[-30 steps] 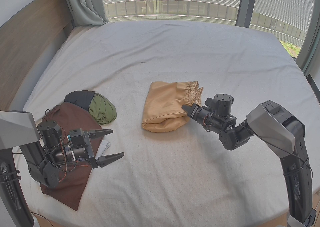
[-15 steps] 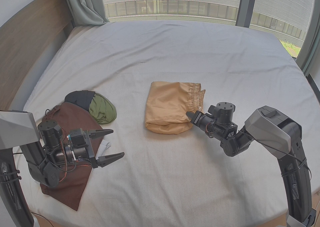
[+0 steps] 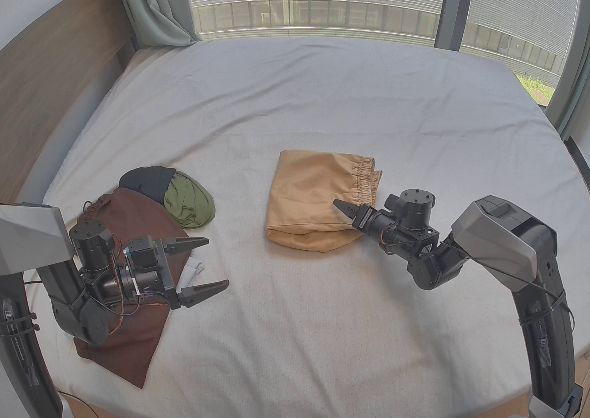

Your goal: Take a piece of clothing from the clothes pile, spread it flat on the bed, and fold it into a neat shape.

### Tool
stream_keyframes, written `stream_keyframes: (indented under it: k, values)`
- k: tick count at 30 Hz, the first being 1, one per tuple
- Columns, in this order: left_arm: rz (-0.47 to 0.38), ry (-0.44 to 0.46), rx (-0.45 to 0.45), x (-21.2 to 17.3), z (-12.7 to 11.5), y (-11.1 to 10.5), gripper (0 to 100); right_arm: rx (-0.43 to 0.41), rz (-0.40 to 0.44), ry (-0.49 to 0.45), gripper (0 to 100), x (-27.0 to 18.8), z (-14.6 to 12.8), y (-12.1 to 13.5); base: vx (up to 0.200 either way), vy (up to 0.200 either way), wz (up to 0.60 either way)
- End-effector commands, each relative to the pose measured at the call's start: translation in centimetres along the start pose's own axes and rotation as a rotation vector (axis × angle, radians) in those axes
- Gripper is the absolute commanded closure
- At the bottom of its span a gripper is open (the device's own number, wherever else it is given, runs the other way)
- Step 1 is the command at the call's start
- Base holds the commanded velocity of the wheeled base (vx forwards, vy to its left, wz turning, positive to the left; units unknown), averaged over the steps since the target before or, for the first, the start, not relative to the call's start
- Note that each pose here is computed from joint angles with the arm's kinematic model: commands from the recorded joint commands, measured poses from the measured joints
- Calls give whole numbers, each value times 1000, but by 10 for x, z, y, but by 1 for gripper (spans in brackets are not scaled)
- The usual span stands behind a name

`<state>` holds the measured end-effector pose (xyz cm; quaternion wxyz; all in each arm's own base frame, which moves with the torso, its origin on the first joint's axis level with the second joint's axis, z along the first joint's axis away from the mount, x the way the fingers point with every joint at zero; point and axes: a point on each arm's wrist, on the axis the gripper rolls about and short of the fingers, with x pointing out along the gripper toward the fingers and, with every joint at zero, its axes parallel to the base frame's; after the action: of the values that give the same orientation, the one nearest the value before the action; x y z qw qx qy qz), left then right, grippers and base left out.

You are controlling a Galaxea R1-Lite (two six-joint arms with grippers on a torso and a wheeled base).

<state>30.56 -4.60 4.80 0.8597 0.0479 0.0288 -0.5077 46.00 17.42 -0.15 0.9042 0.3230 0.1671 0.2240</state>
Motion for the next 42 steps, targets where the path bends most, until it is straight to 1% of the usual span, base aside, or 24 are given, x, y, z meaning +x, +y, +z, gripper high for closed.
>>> stream_keyframes:
  k: [1,10,11,12,13,18,22,26,29,32,37,39,42]
  values:
    - [1,-2,2,0,1,0,0,3,-13,-4,0,-6,7,-1,0,0,0]
    - [1,-6,6,0,2,1,0,1,-36,-58,0,-41,45,8,0,0,0]
    - [1,-6,4,0,2,1,0,1,-36,-58,0,-42,45,9,0,0,0]
    - [3,-6,5,0,2,2,0,-11,-31,-75,0,-50,55,15,0,0,0]
    - [2,-6,5,0,2,1,0,-22,-32,-80,0,-54,58,17,0,0,0]
    - [1,-6,4,0,2,1,0,-68,-25,-87,0,-69,67,30,0,0,0]
    - [3,-7,7,0,3,1,0,-77,5,-103,0,-75,75,46,0,0,0]
    - [4,-9,9,0,3,2,0,-86,47,-100,0,-71,73,65,0,0,0]
    - [4,-9,9,0,3,2,0,-86,51,-89,0,-68,72,69,0,0,0]
    - [4,-9,9,0,3,2,0,-90,78,-88,0,-59,69,79,0,0,0]
    - [3,-8,8,0,3,2,0,-84,68,-73,0,-40,54,69,0,0,0]
    - [4,-9,9,0,3,2,0,-85,57,-86,0,-34,51,66,0,0,0]
    - [4,-10,10,0,4,2,0,-85,58,-80,0,-28,47,64,0,0,0]
